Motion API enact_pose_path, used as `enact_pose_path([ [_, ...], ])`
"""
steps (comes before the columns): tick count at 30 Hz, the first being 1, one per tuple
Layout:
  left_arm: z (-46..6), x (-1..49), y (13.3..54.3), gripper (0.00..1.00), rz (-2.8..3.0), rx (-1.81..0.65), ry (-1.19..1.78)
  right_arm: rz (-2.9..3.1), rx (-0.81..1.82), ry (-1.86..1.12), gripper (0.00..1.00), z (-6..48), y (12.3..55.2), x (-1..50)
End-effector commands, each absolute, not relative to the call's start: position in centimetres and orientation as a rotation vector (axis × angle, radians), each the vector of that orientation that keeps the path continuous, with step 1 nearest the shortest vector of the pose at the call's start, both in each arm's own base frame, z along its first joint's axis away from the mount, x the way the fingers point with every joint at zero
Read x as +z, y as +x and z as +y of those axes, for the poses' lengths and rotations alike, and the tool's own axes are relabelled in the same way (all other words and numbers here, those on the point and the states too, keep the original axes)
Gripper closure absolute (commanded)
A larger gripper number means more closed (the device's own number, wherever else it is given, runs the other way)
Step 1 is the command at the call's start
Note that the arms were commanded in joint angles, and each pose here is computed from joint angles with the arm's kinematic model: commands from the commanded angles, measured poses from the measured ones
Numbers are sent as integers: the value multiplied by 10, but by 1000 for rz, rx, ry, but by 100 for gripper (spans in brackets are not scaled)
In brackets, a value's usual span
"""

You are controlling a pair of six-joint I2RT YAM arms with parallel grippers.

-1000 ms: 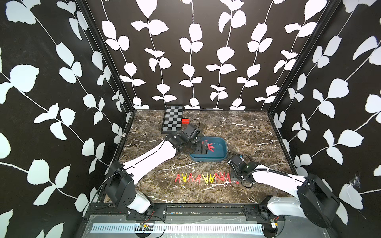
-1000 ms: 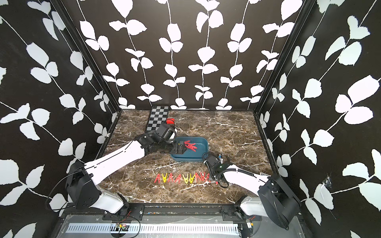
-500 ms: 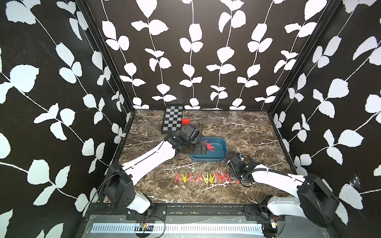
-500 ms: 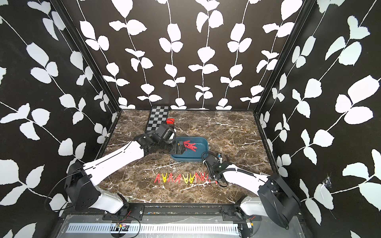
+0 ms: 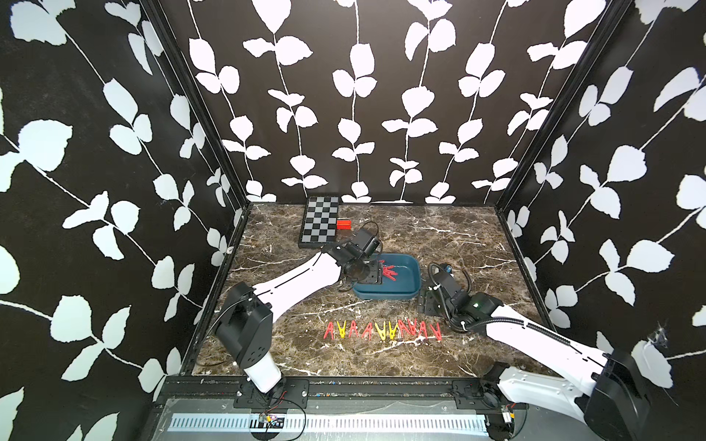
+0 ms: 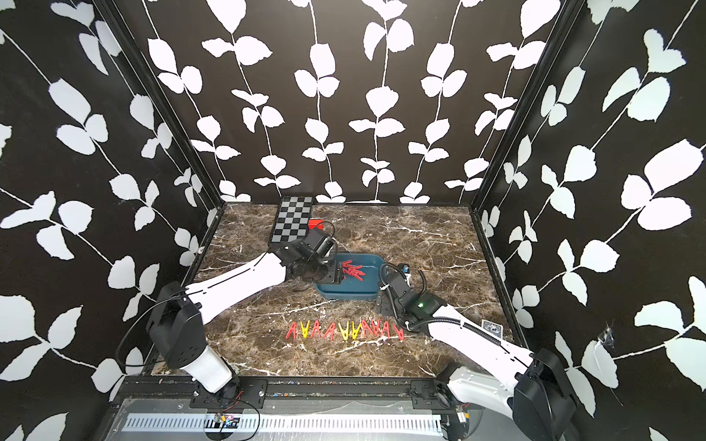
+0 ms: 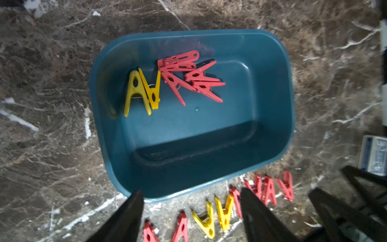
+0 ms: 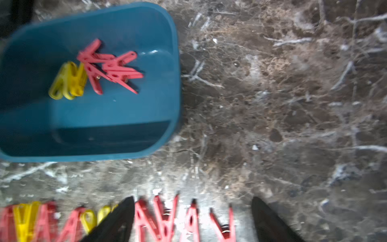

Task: Take the clothespins out of the storage box
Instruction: Place the clothespin at the center of the board, then pick up the clothespin from the storage box.

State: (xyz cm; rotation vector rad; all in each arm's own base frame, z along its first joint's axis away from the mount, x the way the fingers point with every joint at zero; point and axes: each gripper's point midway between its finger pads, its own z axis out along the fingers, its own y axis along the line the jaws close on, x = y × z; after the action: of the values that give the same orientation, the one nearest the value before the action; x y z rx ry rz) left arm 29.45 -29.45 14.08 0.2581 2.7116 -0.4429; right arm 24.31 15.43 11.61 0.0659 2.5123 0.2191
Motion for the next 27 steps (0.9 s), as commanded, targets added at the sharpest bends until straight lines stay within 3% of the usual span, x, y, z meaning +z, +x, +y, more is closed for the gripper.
enact_pose_path([
  [1,-289,141,300,38,2720,-347,280,2450,273,15,1,168,256,140],
  [7,-281,121,315,60,2788,-210,287,2398,297,24,1,168,273,164],
  [11,-279,108,323,66,2817,-199,295,2369,312,53,1,164,281,175],
  [27,-268,62,345,72,2922,-125,331,2373,307,84,1,164,290,173],
])
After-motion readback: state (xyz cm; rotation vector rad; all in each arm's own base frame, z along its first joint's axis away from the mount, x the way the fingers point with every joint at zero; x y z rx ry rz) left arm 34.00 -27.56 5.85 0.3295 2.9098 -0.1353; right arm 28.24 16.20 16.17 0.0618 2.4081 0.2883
